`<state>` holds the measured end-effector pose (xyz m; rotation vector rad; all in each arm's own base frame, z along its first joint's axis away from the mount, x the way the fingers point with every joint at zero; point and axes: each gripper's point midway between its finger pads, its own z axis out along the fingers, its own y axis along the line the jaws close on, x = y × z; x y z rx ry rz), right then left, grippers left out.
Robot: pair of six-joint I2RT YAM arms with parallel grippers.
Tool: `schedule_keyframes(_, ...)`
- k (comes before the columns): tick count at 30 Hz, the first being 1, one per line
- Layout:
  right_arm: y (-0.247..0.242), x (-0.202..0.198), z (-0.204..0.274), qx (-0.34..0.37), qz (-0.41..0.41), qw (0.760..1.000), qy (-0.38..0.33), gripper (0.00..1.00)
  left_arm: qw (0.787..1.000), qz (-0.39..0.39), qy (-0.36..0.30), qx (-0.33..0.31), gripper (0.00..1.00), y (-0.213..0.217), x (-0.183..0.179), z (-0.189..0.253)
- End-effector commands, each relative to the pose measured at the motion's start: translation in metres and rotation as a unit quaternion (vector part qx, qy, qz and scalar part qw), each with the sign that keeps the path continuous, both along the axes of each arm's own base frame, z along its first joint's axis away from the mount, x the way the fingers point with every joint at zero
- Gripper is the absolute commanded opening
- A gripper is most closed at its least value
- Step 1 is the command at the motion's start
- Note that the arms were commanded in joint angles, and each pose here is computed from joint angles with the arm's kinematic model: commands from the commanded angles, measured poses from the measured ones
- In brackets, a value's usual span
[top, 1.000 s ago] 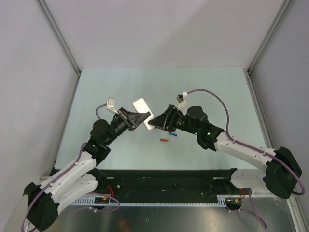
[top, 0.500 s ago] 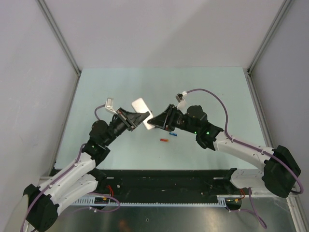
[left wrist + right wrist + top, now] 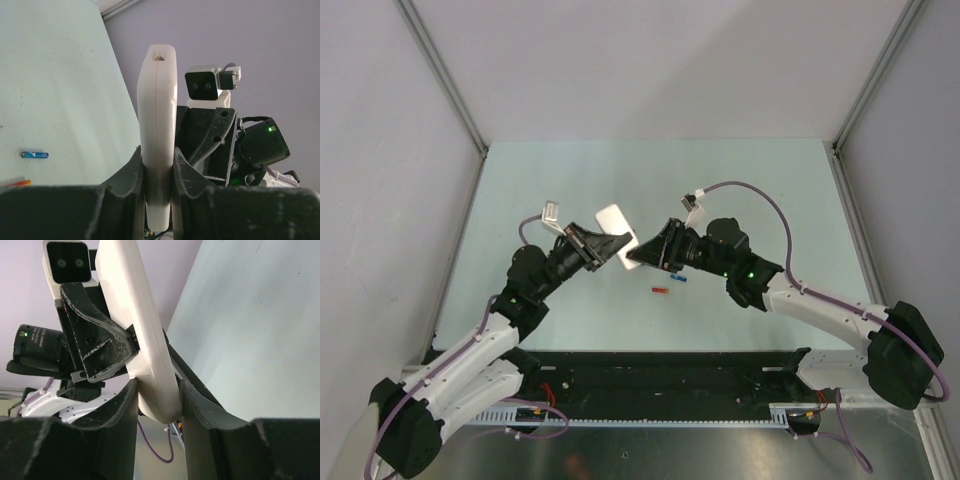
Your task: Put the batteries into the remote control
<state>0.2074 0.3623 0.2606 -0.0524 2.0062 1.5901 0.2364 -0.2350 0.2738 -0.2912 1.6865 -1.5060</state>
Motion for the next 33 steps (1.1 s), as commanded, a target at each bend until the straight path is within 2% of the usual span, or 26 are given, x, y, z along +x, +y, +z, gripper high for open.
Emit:
schedule_keyframes(1,-0.002,-0.041,-0.043,-0.090,0.091,0.992,-0.008,0.13,0.996,0.031,-0.074,-0.027,0.00,0.010,0.013,0.057)
schedule_keyframes(13,-0.023,-0.056,-0.073,-0.176,0.124,0.975,-0.046,0.07,0.997,0.034,-0.068,-0.032,0.00,0.022,0.023,0.060)
schedule_keyframes(21,-0.031,-0.054,-0.074,-0.199,0.129,0.968,-0.080,0.00,0.998,0.011,-0.055,-0.032,0.00,0.018,0.026,0.054)
schedule_keyframes(29,-0.036,-0.056,-0.070,-0.224,0.156,0.956,-0.111,0.00,0.998,-0.015,-0.049,-0.026,0.00,0.016,0.027,0.046)
schedule_keyframes(30,-0.037,-0.054,-0.070,-0.225,0.150,0.957,-0.106,0.00,0.998,-0.013,-0.048,-0.026,0.00,0.016,0.027,0.045)
schedule_keyframes(31,-0.038,-0.053,-0.066,-0.220,0.145,0.959,-0.107,0.06,0.999,-0.012,-0.042,-0.025,0.00,0.016,0.026,0.039)
schedule_keyframes(33,-0.041,-0.046,-0.063,-0.222,0.122,0.962,-0.098,0.22,0.999,-0.006,-0.036,-0.026,0.00,0.018,0.027,0.034)
